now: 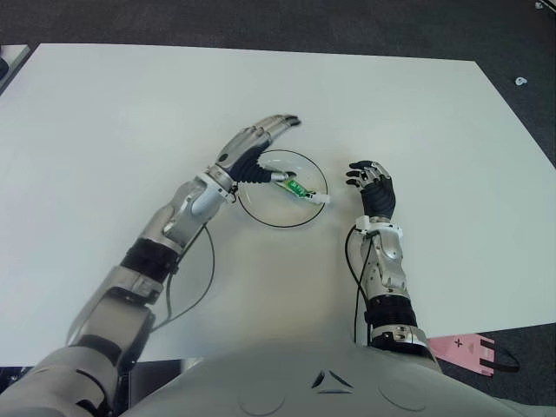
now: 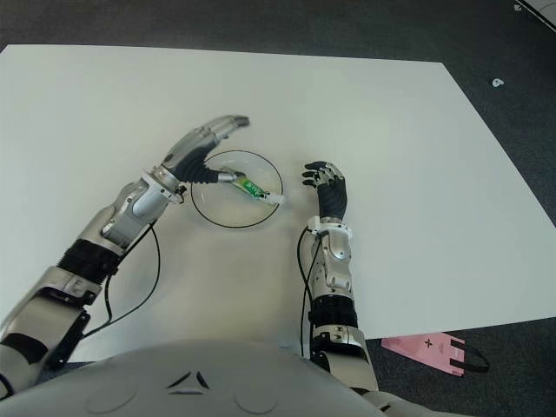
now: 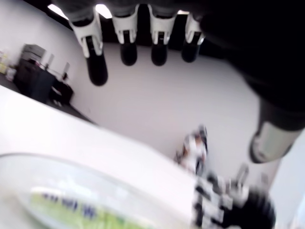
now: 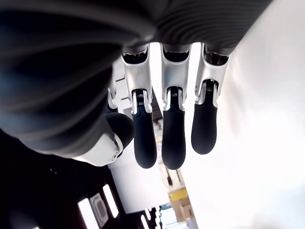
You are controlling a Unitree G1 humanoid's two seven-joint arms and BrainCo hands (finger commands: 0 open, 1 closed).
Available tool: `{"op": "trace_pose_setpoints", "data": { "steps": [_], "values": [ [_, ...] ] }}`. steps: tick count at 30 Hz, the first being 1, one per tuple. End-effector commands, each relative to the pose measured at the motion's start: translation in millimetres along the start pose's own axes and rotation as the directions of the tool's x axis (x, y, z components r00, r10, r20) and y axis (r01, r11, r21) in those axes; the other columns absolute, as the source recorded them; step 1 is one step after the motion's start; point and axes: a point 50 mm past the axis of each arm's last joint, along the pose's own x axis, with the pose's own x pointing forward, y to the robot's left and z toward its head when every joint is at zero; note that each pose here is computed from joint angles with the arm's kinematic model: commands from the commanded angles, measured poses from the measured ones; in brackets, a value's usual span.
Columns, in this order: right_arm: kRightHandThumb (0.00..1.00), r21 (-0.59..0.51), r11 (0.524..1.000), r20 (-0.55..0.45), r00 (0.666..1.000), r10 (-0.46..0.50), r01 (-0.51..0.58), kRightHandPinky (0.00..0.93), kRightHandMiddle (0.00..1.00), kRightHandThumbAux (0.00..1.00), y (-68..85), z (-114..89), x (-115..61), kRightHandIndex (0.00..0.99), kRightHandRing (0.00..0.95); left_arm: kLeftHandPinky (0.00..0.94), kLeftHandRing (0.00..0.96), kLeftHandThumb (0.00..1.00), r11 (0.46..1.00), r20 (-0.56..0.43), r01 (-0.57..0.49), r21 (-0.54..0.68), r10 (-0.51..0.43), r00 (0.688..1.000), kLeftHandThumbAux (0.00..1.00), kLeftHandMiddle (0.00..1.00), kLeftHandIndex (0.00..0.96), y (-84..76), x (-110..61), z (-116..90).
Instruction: Put the toothpaste on the table into the plate.
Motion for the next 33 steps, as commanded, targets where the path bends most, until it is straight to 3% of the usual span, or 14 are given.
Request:
{"op": "trace_pose_setpoints", "data": {
  "steps": [1,4,7,12,15,18,24,27,33],
  "values": [
    [0.706,0.03,0.994,-0.29,0.952,-0.094,0.107,0.503,0.471,0.731,-13.8,-54.0,-30.7,0.424,0.488,0.336,0.258,0.179,0.97,-0.16,-0.199,-0.139,0.176,0.971,0.913,0.256,0.219,3.8,-16.8,-22.3],
    [0.706,0.028,0.994,-0.288,0.953,-0.091,0.103,0.502,0.471,0.731,-14.1,-54.0,-30.9,0.424,0.488,0.32,0.294,0.159,0.914,-0.257,-0.31,-0.263,0.244,0.935,0.969,0.309,0.285,9.5,-21.3,-28.2],
    [0.706,0.025,0.995,-0.288,0.954,-0.086,0.097,0.5,0.469,0.731,-14.5,-53.6,-31.1,0.424,0.487,0.335,0.329,0.157,0.818,-0.351,-0.429,-0.383,0.3,0.887,0.989,0.354,0.345,17.5,-28.1,-35.6],
    [0.707,0.022,0.995,-0.287,0.954,-0.086,0.096,0.499,0.468,0.73,-14.4,-53.1,-31.5,0.425,0.485,0.357,0.376,0.153,0.71,-0.426,-0.515,-0.479,0.325,0.844,0.997,0.407,0.425,21.7,-36.9,-44.1],
    [0.706,0.012,0.995,-0.29,0.953,-0.092,0.1,0.499,0.47,0.731,-14.7,-53.2,-31.9,0.424,0.486,0.394,0.406,0.521,0.606,-0.469,-0.58,-0.543,0.354,0.809,0.812,0.444,0.429,21.3,-41.7,-48.7],
    [0.706,0.006,0.995,-0.292,0.952,-0.096,0.102,0.497,0.468,0.731,-14.8,-53.2,-32.0,0.424,0.485,0.413,0.426,0.643,0.555,-0.497,-0.608,-0.568,0.358,0.791,0.751,0.471,0.432,20.5,-45.5,-51.3],
    [0.705,-0.007,0.995,-0.289,0.952,-0.099,0.101,0.498,0.464,0.732,-14.9,-52.6,-32.7,0.422,0.483,0.408,0.443,0.697,0.466,-0.59,-0.682,-0.564,0.35,0.727,0.724,0.492,0.432,13.0,-61.4,-55.0],
    [0.705,-0.008,0.995,-0.289,0.952,-0.096,0.098,0.5,0.466,0.732,-15.0,-52.7,-32.9,0.422,0.485,0.432,0.446,0.701,0.379,-0.663,-0.742,-0.552,0.34,0.667,0.722,0.481,0.431,8.2,-66.6,-55.6],
    [0.705,-0.014,0.995,-0.293,0.951,-0.097,0.097,0.501,0.468,0.731,-15.4,-52.9,-32.5,0.422,0.485,0.465,0.448,0.703,0.23,-0.761,-0.814,-0.533,0.292,0.58,0.724,0.445,0.428,-0.2,-71.7,-50.3]
  ]
}}
